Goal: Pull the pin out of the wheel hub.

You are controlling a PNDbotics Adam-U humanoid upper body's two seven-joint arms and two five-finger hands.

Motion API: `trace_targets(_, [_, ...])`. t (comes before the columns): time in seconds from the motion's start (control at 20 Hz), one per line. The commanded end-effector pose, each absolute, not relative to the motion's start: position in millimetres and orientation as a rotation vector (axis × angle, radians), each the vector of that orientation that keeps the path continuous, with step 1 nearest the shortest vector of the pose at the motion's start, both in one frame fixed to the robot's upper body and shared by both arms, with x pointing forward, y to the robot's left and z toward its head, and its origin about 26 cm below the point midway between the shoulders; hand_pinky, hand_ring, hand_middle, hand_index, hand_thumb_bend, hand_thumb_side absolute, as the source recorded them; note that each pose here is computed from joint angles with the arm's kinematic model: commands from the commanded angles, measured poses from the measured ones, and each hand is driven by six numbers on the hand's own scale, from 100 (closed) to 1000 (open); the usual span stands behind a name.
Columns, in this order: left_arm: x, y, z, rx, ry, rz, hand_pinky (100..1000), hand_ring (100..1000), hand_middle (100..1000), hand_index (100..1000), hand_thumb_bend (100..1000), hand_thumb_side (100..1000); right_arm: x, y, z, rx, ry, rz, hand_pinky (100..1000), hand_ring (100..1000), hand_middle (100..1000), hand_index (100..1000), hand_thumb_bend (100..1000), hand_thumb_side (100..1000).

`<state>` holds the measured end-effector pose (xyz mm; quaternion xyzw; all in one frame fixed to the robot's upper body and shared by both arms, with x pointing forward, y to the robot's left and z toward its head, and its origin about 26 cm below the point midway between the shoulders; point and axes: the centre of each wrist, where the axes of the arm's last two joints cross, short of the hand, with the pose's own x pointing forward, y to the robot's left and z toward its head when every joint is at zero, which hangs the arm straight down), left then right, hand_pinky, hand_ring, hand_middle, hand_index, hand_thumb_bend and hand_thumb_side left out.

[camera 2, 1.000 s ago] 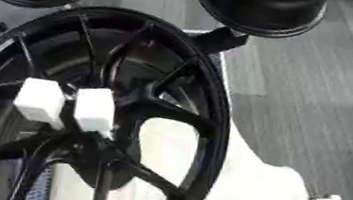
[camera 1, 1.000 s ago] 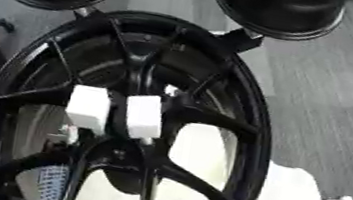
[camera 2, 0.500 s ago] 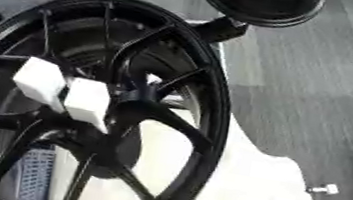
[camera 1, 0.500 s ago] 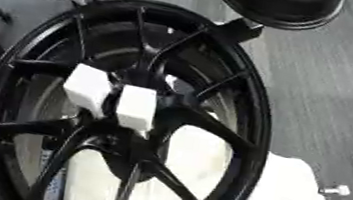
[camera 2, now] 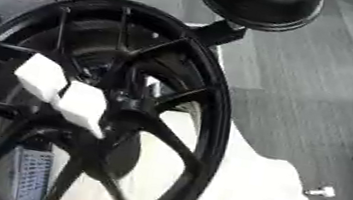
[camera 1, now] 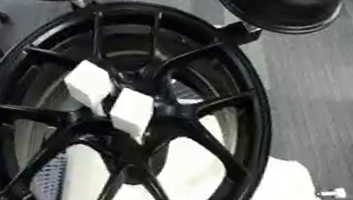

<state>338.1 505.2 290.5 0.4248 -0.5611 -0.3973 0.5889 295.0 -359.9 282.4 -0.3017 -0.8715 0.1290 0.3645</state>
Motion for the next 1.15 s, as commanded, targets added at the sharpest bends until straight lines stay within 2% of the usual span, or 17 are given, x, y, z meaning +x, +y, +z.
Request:
trace_targets(0.05, [330.3, 507.2, 312.1, 1.052, -1.31, -0.925, 881, 857, 789, 874, 100, 710, 287.8, -356.2, 290.0, -0.8, -2.271, 0.358, 797, 682, 643, 786, 100, 523])
trace_targets(0.2, [328.7, 503.2, 316.1, 1.09, -1.363, -0.872, 833, 807, 719, 826, 100, 638, 285.0, -352.7, 282.3, -0.775, -2.262, 0.37, 797, 697, 665, 793, 100, 524])
trace_targets(0.4, [326.6, 485.6, 319.5, 1.123, -1.545, -0.767, 804, 780, 670, 807, 100, 622, 282.1, -348.3, 267.0, -0.718, -2.247, 0.352, 794, 707, 679, 798, 100, 525])
trace_targets(0.7, [324.1, 457.0, 313.0, 1.109, -1.68, -0.727, 801, 779, 666, 809, 100, 630, 281.9, -344.7, 247.3, -0.662, -2.238, 0.281, 796, 719, 698, 811, 100, 523])
trace_targets(1.15, [320.0, 438.0, 311.4, 1.044, -1.85, -0.686, 789, 775, 662, 814, 100, 642, 283.2, -351.8, 227.5, -0.635, -2.16, 0.22, 797, 728, 717, 827, 100, 525])
